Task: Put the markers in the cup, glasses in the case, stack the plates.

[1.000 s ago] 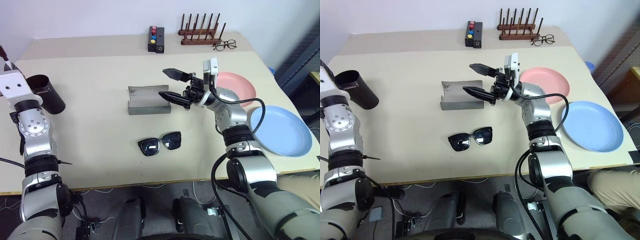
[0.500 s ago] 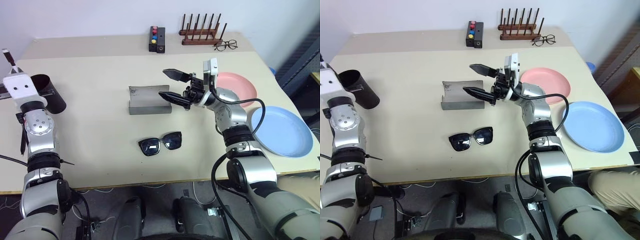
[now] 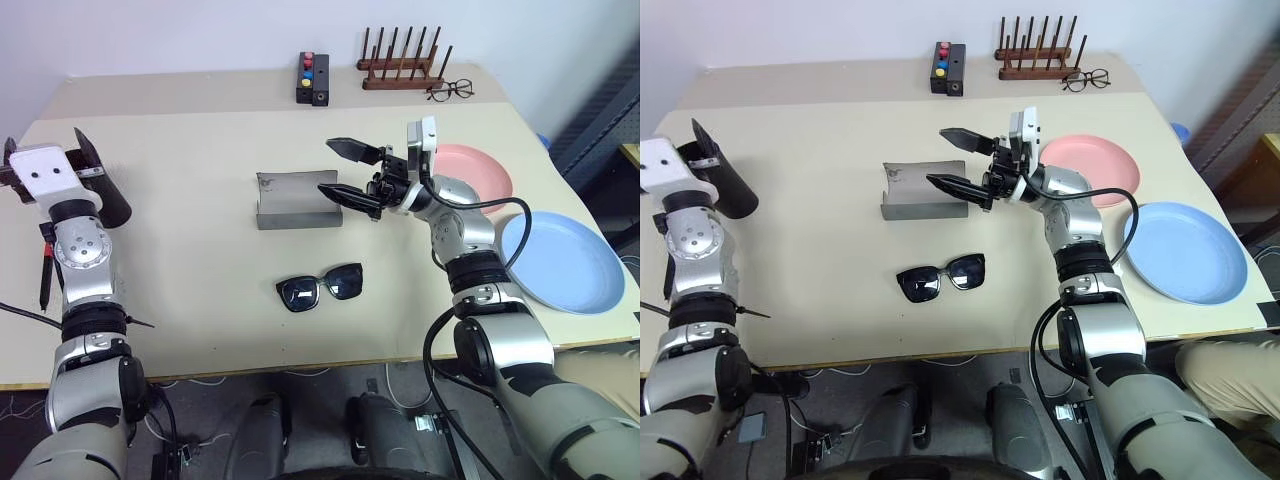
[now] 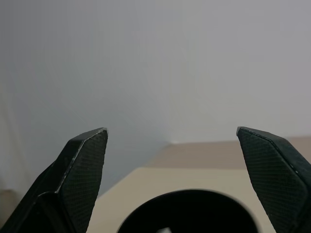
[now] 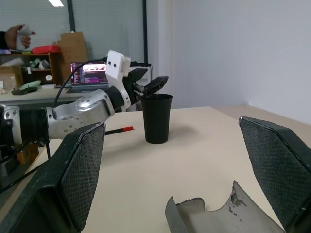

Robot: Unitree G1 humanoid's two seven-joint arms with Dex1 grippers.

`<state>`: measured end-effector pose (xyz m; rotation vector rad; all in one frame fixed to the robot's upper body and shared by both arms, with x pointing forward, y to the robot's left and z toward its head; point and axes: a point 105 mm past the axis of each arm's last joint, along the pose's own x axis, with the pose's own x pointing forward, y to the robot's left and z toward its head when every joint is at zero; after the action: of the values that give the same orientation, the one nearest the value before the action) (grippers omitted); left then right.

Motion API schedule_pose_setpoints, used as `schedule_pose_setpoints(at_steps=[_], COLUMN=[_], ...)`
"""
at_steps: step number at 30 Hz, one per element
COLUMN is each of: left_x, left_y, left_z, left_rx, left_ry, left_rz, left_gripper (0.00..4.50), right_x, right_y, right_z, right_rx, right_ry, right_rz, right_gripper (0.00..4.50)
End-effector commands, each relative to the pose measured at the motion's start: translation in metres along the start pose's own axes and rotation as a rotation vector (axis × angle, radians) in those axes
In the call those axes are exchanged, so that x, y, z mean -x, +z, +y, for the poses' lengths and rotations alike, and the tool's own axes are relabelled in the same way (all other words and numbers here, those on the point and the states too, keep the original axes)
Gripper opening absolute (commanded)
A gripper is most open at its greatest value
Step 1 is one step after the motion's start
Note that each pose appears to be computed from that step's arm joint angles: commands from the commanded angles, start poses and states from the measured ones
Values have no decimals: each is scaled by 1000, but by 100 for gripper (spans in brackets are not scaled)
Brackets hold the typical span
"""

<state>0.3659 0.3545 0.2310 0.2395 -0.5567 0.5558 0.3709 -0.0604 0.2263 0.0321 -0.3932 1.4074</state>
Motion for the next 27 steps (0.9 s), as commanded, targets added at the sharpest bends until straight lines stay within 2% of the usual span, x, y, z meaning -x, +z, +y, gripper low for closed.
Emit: schedule_pose_setpoints(at_steps=[1,4,7,10,13,20,23,27], left_x=[-6,-4,3,18,36,66,74,73], left_y=[30,42,39,18,-4,-24,-36,-42], left_z=[20,49,79,113,134,150,148,134], left_rx=[94,224,311,350,319,220,146,23], left_ry=[41,88,145,237,303,392,399,299], left_rz=[-77,-60,14,162,330,541,684,793], left_gripper=[447,447,447,447,447,447,447,447], right_x=[0,0,0,-1,-3,-8,-8,-9], right_y=[9,6,3,1,-1,-6,-8,-8], right_z=[3,5,7,8,9,13,15,16], right_rx=[44,41,38,32,25,16,13,14], right_ry=[15,20,28,35,43,67,72,74], right_rz=[-7,2,15,20,23,32,32,34], right_gripper=[450,450,450,450,450,450,450,450])
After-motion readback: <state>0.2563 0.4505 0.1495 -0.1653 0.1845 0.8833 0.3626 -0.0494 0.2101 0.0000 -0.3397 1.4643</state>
